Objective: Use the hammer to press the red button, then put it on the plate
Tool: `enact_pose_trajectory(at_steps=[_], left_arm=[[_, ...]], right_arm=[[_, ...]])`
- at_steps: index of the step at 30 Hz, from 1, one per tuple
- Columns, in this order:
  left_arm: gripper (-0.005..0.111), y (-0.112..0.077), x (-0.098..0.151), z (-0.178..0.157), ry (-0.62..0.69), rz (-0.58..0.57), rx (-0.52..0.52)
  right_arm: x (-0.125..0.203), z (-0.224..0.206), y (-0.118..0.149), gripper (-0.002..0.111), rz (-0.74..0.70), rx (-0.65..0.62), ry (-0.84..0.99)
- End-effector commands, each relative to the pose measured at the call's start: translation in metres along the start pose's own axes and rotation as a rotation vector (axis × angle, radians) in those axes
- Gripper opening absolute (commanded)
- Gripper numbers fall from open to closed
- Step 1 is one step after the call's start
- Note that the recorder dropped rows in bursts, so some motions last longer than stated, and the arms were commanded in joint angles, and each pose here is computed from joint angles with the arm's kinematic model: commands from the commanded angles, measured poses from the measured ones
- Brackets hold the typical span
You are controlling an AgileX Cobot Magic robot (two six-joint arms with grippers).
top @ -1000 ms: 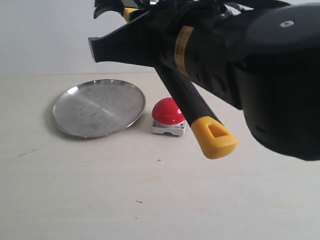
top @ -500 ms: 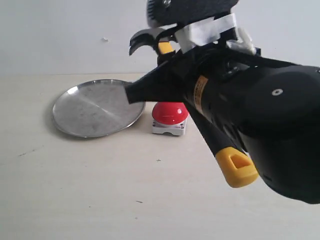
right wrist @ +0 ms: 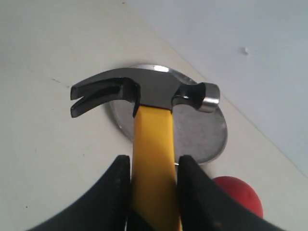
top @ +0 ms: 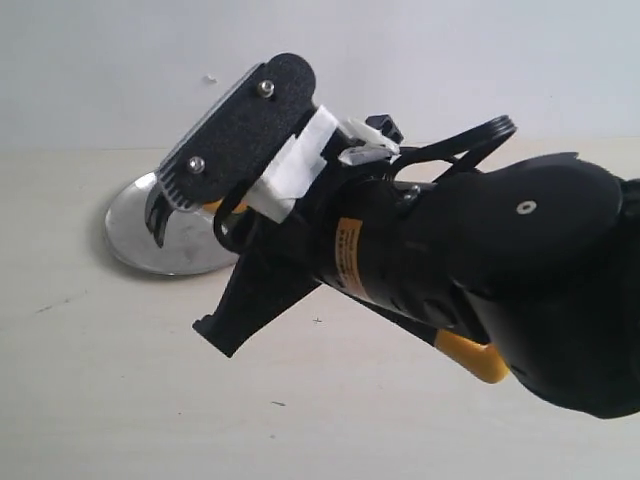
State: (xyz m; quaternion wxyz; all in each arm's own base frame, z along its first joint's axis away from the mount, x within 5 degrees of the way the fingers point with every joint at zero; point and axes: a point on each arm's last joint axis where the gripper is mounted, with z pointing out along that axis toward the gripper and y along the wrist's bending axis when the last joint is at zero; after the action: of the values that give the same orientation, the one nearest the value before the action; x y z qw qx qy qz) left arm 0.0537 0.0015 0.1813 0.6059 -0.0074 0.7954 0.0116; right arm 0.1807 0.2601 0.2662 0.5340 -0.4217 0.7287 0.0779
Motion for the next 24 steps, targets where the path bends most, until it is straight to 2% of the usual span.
enact_pose_trajectory(at_steps=[1,4,6,9,12,13,14,15,17,18,19,20,21,24], left_arm=[[0.000,0.000,-0.001,0.000,-0.011,0.000,-0.002],[0.000,0.000,-0.001,0.000,-0.011,0.000,-0.002],[0.000,0.000,-0.001,0.000,-0.011,0.000,-0.002],[0.000,0.000,-0.001,0.000,-0.011,0.000,-0.002],[0.000,0.000,-0.001,0.000,-0.011,0.000,-0.002],[0.000,0.000,-0.001,0.000,-0.011,0.000,-0.002],[0.000,0.000,-0.001,0.000,-0.011,0.000,-0.002],[0.000,0.000,-0.001,0.000,-0.011,0.000,-0.002],[0.000,0.000,-0.001,0.000,-0.011,0.000,-0.002],[0.000,0.000,-0.001,0.000,-0.011,0.000,-0.002],[0.000,0.000,-0.001,0.000,-0.011,0.000,-0.002],[0.000,0.000,-0.001,0.000,-0.011,0.000,-0.002],[0.000,0.000,-0.001,0.000,-0.011,0.000,-0.002],[0.000,0.000,-0.001,0.000,-0.011,0.000,-0.002]], right_arm=[[-0.004,-0.002,-0.013,0.000,-0.016,0.124,-0.017],[-0.003,-0.003,-0.019,0.000,0.031,0.195,-0.019],[-0.003,-0.002,-0.017,0.000,0.006,0.177,-0.017],[-0.013,-0.005,-0.013,0.000,-0.184,0.075,0.006],[-0.020,-0.002,-0.012,0.000,-0.278,-0.086,0.039],[-0.022,-0.001,-0.013,0.000,-0.269,-0.132,0.019],[-0.024,0.003,-0.020,0.000,-0.185,-0.190,-0.049],[-0.023,0.005,-0.025,0.000,-0.161,-0.186,-0.075],[-0.016,0.009,-0.040,0.000,-0.013,-0.137,-0.205],[-0.008,0.010,-0.051,0.000,0.128,-0.055,-0.298],[-0.006,0.009,-0.057,0.000,0.186,-0.006,-0.346],[0.005,0.005,-0.067,0.000,0.313,0.116,-0.409],[0.014,0.002,-0.071,0.000,0.330,0.190,-0.436],[0.032,-0.005,-0.061,0.000,0.213,0.187,-0.500]])
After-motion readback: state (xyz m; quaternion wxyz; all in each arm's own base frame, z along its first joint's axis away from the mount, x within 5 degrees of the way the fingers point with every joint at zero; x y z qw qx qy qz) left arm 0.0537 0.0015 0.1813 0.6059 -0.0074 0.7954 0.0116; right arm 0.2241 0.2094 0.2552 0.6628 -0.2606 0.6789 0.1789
